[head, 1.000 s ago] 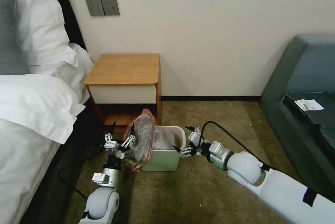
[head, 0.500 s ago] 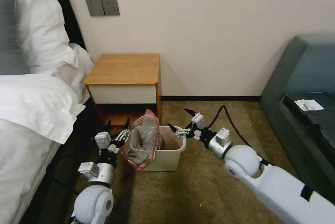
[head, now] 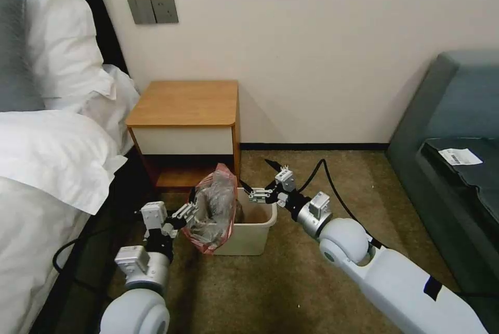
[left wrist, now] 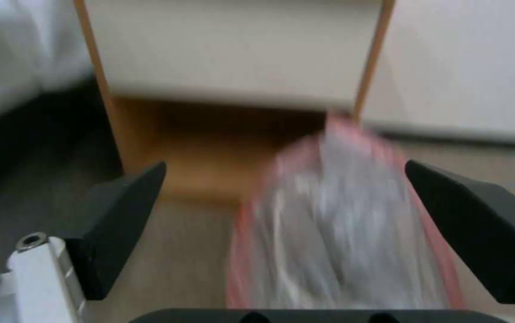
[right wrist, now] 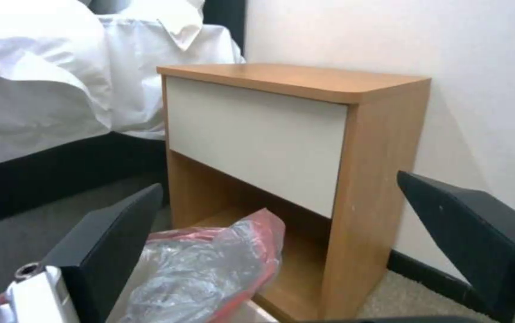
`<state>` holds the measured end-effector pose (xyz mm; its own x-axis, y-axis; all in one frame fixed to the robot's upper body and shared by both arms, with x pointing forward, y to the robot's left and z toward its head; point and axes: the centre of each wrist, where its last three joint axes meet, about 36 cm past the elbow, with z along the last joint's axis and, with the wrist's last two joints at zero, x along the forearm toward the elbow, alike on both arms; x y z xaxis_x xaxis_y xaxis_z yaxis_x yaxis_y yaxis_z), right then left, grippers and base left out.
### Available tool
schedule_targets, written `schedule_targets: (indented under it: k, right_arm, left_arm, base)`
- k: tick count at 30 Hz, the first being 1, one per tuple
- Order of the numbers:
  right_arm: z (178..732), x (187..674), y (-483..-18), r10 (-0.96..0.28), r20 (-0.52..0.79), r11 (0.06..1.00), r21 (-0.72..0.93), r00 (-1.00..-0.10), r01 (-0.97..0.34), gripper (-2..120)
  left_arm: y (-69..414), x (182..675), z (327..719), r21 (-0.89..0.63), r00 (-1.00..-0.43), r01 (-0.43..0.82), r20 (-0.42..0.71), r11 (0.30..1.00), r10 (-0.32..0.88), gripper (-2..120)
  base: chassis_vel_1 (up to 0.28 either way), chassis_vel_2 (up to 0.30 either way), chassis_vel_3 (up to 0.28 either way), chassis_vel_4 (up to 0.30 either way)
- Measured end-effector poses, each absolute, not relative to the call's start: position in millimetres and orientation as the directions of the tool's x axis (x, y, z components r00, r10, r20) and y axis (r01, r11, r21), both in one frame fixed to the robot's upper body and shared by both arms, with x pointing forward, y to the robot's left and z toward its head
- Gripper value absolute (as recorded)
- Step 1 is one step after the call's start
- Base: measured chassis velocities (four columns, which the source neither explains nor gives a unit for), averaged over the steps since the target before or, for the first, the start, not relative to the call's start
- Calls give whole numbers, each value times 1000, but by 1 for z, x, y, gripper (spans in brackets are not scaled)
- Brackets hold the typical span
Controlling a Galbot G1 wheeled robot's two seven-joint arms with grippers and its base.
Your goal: Pick up the garbage bag from the table and place it over the trash can.
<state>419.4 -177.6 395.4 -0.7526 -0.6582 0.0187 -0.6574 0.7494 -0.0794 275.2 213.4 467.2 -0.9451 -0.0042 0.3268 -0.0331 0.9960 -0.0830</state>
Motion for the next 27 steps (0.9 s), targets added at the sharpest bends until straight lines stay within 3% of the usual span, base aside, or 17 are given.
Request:
schedule_targets:
  k: [3, 7, 27]
  right_arm:
    - [393, 418, -177, -658, 3, 750, -86, -753, -656, 100]
    - [391, 416, -175, -658, -15, 751, -81, -753, -655, 100]
    - [379, 409, -184, -632, -39, 774, -66, -774, -629, 100]
  left_arm:
    - [217, 283, 486, -153, -906, -11, 420, 988, 55, 100]
    - [222, 301, 492, -180, -888, -9, 454, 984, 75, 100]
    - [236, 353, 435, -222, -820, -56, 567, 973, 82, 94]
  base:
    - [0, 0, 0, 0]
    - [0, 0, 0, 0]
    - [0, 0, 0, 0]
